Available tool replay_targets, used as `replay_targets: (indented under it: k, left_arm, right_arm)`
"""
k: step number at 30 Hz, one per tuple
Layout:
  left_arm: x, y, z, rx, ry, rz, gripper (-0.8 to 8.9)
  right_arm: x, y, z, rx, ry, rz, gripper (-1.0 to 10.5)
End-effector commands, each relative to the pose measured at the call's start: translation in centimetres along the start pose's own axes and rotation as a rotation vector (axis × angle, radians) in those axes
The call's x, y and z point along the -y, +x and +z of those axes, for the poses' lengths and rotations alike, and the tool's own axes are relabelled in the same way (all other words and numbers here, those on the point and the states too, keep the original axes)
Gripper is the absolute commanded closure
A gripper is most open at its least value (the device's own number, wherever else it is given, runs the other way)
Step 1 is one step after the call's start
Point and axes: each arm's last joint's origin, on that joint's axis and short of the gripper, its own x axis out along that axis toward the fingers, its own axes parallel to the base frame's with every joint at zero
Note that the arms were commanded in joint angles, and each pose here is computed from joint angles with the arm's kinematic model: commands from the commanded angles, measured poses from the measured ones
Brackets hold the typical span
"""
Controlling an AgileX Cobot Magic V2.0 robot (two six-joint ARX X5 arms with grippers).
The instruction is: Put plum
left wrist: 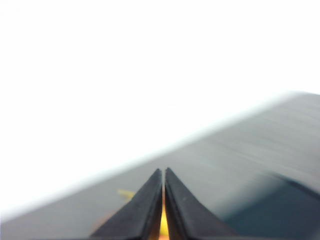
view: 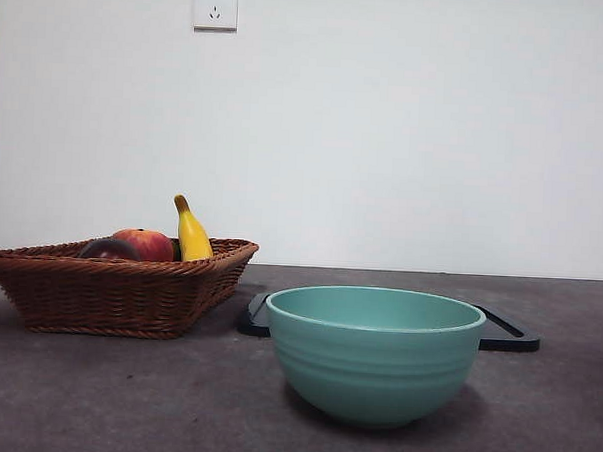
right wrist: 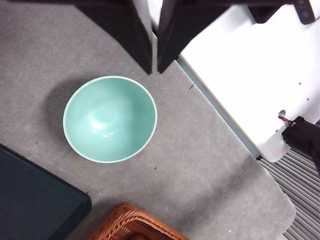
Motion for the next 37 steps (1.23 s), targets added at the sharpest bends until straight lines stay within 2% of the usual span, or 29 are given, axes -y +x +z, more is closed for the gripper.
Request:
replay_targets:
  k: [1, 4, 7, 13, 18, 28, 37]
  left_arm:
    - [0.0, -1.2, -2.0, 0.021, 0.038, 0.159, 8.07]
    - [0.4, -2.5, -4.7, 0.003, 0.041, 0.263, 8.07]
    - [1.0, -3.3, -7.7, -0.036, 0.035, 0.312, 8.07]
    - [2.2, -4.3, -13.3, -0.104, 0.017, 0.325, 8.07]
    - [2.9, -4.6, -16.3, -0.165, 0.002, 0.313, 8.07]
    - [3.7, -5.0, -19.5, -0.271, -0.025, 0.29, 8.07]
    - [3.9, -5.3, -20.0, -0.324, -0.039, 0.279, 8.07]
  right_arm:
    - [-0.3, -0.3, 0.5, 0.018, -0.025, 0.007, 9.4]
    - [-0.3, -0.3, 0.5, 0.018, -0.025, 0.007, 9.4]
    - [-0.3, -0.3, 0.5, 0.018, -0.025, 0.007, 9.4]
    - [-0.3, -0.3, 0.5, 0.018, -0.025, 0.007, 9.4]
    - [-0.3, -0.3, 0.5, 0.018, -0.025, 0.007, 9.4]
    - [-0.3, -0.3, 0.5, 0.018, -0.025, 0.008, 9.4]
    - [-0.3, -0.3, 0.5, 0.019, -0.025, 0.007, 9.4]
